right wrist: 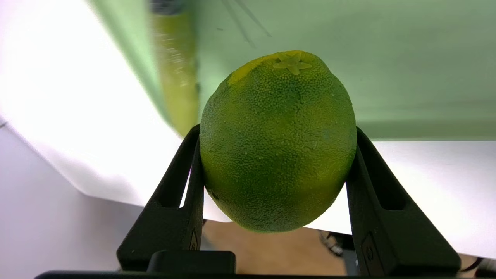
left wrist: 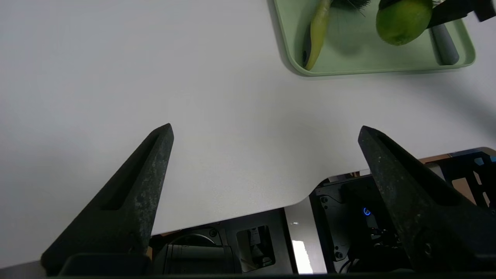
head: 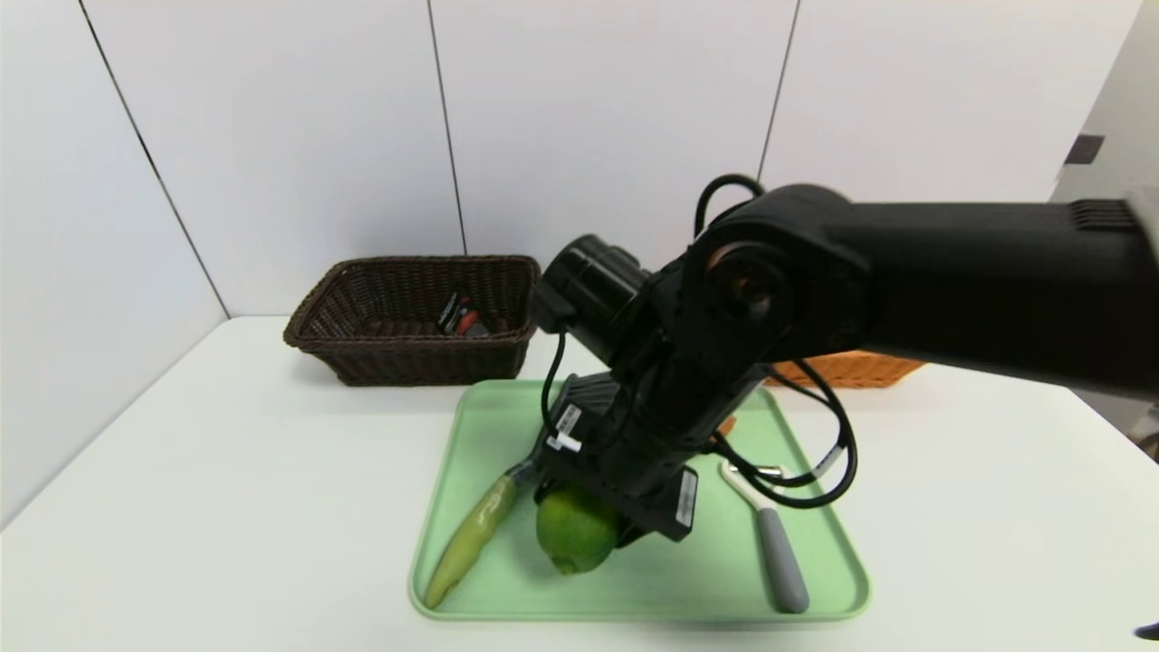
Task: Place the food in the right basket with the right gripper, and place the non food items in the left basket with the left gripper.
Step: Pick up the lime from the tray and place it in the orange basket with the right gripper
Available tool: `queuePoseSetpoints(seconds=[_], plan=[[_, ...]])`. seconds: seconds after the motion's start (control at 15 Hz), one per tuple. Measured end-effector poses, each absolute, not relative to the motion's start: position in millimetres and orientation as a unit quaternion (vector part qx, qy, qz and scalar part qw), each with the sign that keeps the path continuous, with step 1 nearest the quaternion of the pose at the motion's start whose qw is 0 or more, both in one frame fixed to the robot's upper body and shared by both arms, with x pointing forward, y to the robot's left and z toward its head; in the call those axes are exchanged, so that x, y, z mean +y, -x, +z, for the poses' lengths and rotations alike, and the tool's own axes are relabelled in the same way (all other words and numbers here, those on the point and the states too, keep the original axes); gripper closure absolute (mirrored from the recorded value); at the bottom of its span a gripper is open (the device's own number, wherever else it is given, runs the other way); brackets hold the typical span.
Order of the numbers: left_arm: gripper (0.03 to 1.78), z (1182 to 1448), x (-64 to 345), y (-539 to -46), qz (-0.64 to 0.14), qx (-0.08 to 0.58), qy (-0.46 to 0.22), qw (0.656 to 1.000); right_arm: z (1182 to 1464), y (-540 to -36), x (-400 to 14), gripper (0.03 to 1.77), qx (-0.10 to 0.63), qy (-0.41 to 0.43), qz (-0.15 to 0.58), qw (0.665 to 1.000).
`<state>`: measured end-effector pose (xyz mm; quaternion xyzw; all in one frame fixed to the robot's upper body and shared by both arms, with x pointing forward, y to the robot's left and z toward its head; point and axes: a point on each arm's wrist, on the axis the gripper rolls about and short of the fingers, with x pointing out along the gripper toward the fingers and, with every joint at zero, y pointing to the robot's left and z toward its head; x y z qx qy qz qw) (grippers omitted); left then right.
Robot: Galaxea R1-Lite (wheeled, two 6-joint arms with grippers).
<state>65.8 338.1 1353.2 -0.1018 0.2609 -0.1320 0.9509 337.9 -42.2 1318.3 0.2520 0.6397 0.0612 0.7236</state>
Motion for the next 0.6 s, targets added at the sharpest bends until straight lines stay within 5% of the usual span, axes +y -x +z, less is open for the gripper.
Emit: queuePoseSetpoints(seconds=[0.33, 0.6], plan=[[0.12, 1352.6, 337.4, -68.1, -0.134, 0.264, 0.101, 0.950, 1398.0, -362.5, -111.2, 0.80, 0.459, -0.288, 0.132, 0.830], [0.12, 1351.8, 336.3, -71.1, -0.142, 0.273, 0.102, 0.946, 1422.0, -402.9, -176.0, 0.80, 0.359, -0.361, 0.093, 0.856]])
